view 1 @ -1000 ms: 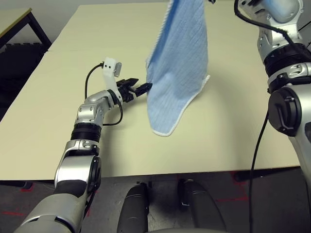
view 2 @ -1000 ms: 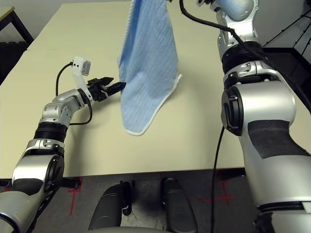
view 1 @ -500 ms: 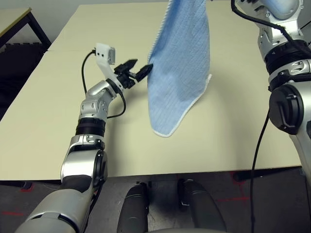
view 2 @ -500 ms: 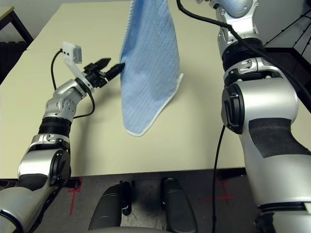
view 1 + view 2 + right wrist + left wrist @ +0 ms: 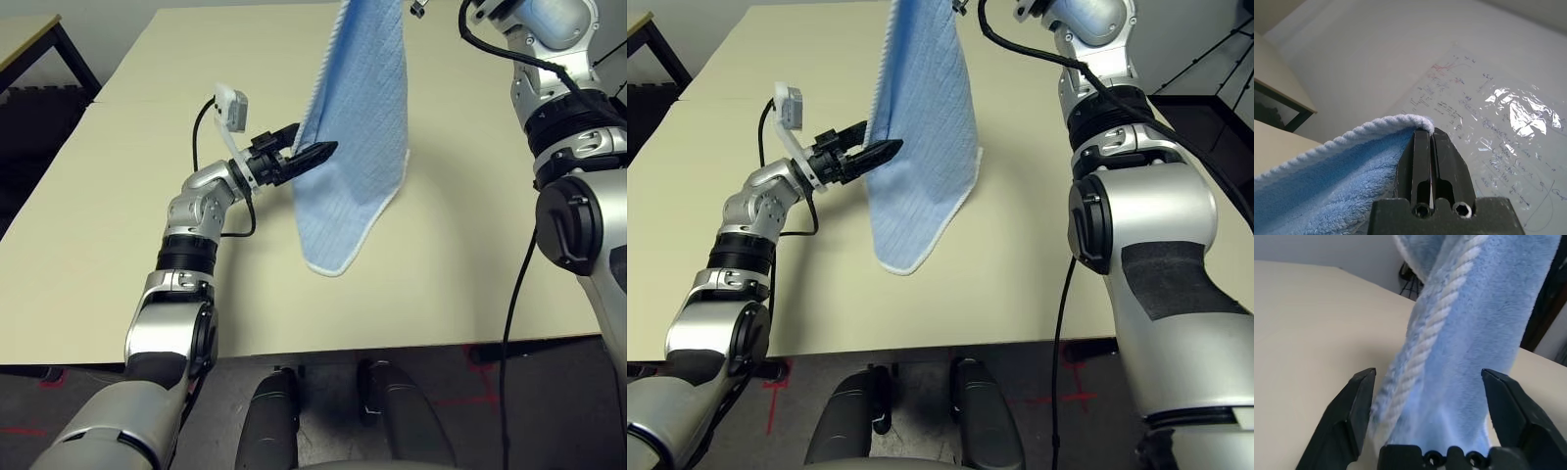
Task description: Fold the towel and set it aside.
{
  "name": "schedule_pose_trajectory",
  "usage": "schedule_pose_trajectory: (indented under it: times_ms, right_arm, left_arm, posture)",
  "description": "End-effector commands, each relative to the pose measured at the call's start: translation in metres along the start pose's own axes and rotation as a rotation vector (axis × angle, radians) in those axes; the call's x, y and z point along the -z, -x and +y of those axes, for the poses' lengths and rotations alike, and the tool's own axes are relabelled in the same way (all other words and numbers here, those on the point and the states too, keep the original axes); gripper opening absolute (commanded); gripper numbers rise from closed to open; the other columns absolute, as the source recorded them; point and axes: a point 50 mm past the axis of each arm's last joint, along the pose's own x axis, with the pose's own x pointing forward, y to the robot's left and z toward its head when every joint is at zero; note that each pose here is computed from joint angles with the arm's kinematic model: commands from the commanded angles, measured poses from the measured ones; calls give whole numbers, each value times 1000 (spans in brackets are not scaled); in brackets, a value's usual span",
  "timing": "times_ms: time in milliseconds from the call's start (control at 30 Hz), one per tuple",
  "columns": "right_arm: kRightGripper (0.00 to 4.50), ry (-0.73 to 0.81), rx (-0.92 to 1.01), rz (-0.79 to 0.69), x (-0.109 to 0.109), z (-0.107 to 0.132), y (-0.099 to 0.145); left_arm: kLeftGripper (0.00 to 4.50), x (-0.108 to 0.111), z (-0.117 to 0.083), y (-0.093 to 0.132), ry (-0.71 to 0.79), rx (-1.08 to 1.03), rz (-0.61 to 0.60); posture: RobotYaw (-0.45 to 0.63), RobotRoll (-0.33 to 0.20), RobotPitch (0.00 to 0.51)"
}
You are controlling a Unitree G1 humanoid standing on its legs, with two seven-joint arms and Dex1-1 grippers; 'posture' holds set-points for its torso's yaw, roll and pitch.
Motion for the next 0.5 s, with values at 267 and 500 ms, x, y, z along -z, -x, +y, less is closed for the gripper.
schedule_pose_trajectory:
  times_ms: [267, 500]
  right_arm:
    - [0, 12, 35, -7, -4, -10, 0]
    - [0, 11, 39, 9, -2, -10, 1]
  left_arm:
    - [576, 14, -7, 29, 45, 134, 125]
    - [9, 11, -27, 25, 72, 259, 133]
  posture:
    - [28, 0, 175]
    - [31, 0, 173]
